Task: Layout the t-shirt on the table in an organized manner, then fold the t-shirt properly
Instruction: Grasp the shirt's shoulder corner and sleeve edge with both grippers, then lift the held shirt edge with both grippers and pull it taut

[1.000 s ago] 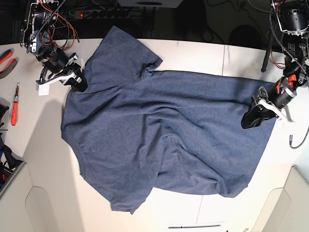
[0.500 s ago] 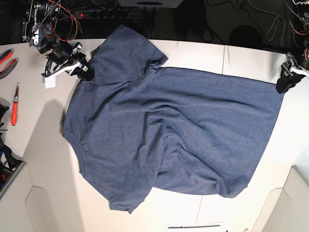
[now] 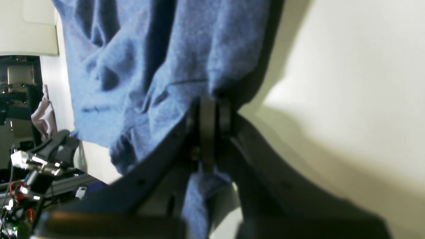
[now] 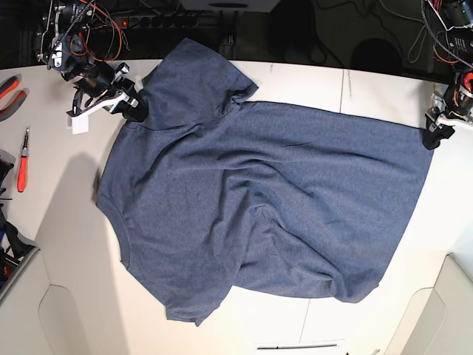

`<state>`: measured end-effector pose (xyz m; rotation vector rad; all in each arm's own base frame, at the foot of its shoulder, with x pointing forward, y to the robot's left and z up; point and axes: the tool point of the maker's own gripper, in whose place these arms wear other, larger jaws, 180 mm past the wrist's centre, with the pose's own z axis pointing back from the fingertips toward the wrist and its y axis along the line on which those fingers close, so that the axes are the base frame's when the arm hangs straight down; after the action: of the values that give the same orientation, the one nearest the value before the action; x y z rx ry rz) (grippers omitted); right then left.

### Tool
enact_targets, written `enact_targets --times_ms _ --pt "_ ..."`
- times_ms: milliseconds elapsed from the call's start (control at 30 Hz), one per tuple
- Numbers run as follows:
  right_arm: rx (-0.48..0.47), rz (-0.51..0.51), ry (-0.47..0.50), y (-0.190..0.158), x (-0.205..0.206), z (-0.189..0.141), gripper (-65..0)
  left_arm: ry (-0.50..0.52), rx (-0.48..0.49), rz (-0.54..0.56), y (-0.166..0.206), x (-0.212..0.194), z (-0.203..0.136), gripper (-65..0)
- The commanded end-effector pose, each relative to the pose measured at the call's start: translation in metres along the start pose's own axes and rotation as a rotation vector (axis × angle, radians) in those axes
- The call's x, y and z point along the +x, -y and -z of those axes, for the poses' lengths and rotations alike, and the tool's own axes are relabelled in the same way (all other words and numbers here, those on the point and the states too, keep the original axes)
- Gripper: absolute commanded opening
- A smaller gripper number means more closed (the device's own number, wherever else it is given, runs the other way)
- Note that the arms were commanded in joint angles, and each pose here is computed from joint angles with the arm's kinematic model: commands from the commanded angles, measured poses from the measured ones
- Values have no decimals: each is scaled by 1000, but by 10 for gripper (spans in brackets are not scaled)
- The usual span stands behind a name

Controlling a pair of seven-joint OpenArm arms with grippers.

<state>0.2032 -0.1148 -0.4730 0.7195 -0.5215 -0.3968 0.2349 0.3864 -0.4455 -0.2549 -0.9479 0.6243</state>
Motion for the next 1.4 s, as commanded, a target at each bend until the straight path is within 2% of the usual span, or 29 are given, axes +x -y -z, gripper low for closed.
enact_targets --times_ms 0,300,367,400,467,500,633,967,1133,1367 --pt "21 -7 1 -5 3 -1 -650 26 1 4 0 16 3 -304" --pt "18 -10 2 -4 4 -1 -650 17 2 -48 -4 15 11 -311" --pt "19 -9 2 -4 4 -1 -650 14 -1 -54 -3 14 11 -385" --pt "19 -9 2 -4 4 -1 -650 14 -5 -61 -2 14 11 -450" --pt "18 -9 1 -4 3 -1 -650 19 -12 -69 -2 15 10 -625" --pt "18 -9 0 -4 3 -2 -650 22 -15 -72 -1 15 10 -650" --pt "36 -16 -7 -8 0 -5 -650 30 -98 -81 10 17 5 -650" --pt "51 -132 49 -29 14 -34 -650 1 -154 -192 7 7 -20 -650" --pt "22 -154 86 -26 27 -49 -650 0 -150 -161 4 8 -34 -650" --pt "-9 -127 93 -10 29 -65 -650 43 -145 -146 -4 26 -61 -650"
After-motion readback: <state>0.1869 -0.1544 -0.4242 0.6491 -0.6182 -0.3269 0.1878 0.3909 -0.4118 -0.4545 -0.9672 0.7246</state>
